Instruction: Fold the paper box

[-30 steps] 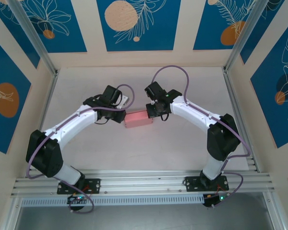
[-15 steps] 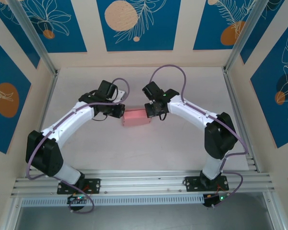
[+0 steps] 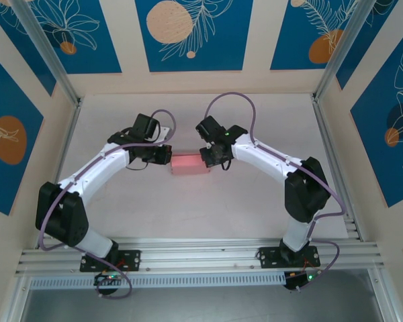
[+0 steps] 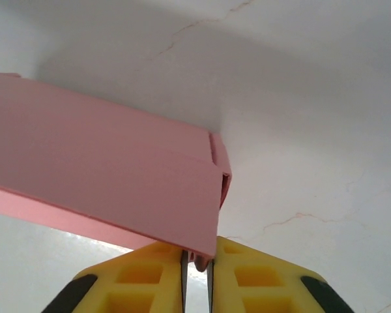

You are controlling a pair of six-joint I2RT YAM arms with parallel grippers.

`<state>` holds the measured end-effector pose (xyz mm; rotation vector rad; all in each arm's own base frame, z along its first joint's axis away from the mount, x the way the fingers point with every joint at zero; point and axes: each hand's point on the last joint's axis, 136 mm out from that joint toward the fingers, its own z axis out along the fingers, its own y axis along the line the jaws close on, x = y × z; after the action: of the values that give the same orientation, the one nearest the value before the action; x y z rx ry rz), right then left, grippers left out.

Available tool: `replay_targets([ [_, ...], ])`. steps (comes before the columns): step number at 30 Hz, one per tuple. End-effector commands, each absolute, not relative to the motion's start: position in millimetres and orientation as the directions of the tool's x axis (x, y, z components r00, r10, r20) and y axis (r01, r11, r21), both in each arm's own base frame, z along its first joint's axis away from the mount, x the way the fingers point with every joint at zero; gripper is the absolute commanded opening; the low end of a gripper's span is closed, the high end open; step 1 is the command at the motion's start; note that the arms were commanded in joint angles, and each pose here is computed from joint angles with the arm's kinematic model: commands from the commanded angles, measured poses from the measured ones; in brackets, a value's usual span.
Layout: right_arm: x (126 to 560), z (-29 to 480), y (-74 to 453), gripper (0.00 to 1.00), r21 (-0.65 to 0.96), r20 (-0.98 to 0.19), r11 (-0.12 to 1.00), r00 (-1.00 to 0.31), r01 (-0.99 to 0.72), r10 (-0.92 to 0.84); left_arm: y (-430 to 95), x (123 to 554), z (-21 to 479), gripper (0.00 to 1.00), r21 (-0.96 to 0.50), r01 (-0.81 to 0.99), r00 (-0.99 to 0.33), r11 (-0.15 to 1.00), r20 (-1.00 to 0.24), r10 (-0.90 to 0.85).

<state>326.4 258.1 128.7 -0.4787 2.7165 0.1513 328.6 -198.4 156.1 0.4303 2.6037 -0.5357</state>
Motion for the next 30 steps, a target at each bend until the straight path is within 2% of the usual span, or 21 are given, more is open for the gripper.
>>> replay_targets([
  [1, 319.9, 148.0, 265.4, 0.23, 0.107, -0.401, 0.913, -0.857, -0.394, -0.323, -195.5, 335.8, 152.8, 0.00, -0.277, 0.387, -0.841, 0.880, -0.496, 0.214],
  [8, 326.5, 173.9, 262.3, 0.42, 0.071, -0.492, 0.871, -0.777, -0.487, -0.394, -193.6, 340.0, 150.4, 0.00, -0.249, 0.405, -0.831, 0.880, -0.502, 0.241],
  [14, 336.8, 202.1, 267.1, 0.73, 0.028, -0.617, 0.779, -0.624, -0.626, -0.479, -192.5, 341.4, 148.1, 0.00, -0.236, 0.413, -0.828, 0.880, -0.499, 0.255],
  [18, 340.1, 203.2, 276.0, 0.92, 0.004, -0.638, 0.694, -0.536, -0.720, -0.553, -193.0, 340.9, 147.6, 0.00, -0.237, 0.418, -0.827, 0.877, -0.499, 0.259],
  [20, 334.9, 196.2, 283.8, 0.96, -0.011, -0.629, 0.623, -0.479, -0.782, -0.612, -192.0, 340.8, 149.0, 0.00, -0.233, 0.421, -0.825, 0.877, -0.501, 0.262],
  [24, 334.0, 179.0, 290.6, 1.00, -0.074, -0.592, 0.531, -0.391, -0.844, -0.704, -190.3, 339.4, 153.4, 0.09, -0.215, 0.439, -0.815, 0.872, -0.504, 0.286],
  [30, 331.4, 161.4, 306.7, 1.00, -0.085, -0.565, 0.413, -0.297, -0.907, -0.770, -186.2, 341.0, 158.1, 0.27, -0.191, 0.460, -0.803, 0.867, -0.505, 0.315],
])
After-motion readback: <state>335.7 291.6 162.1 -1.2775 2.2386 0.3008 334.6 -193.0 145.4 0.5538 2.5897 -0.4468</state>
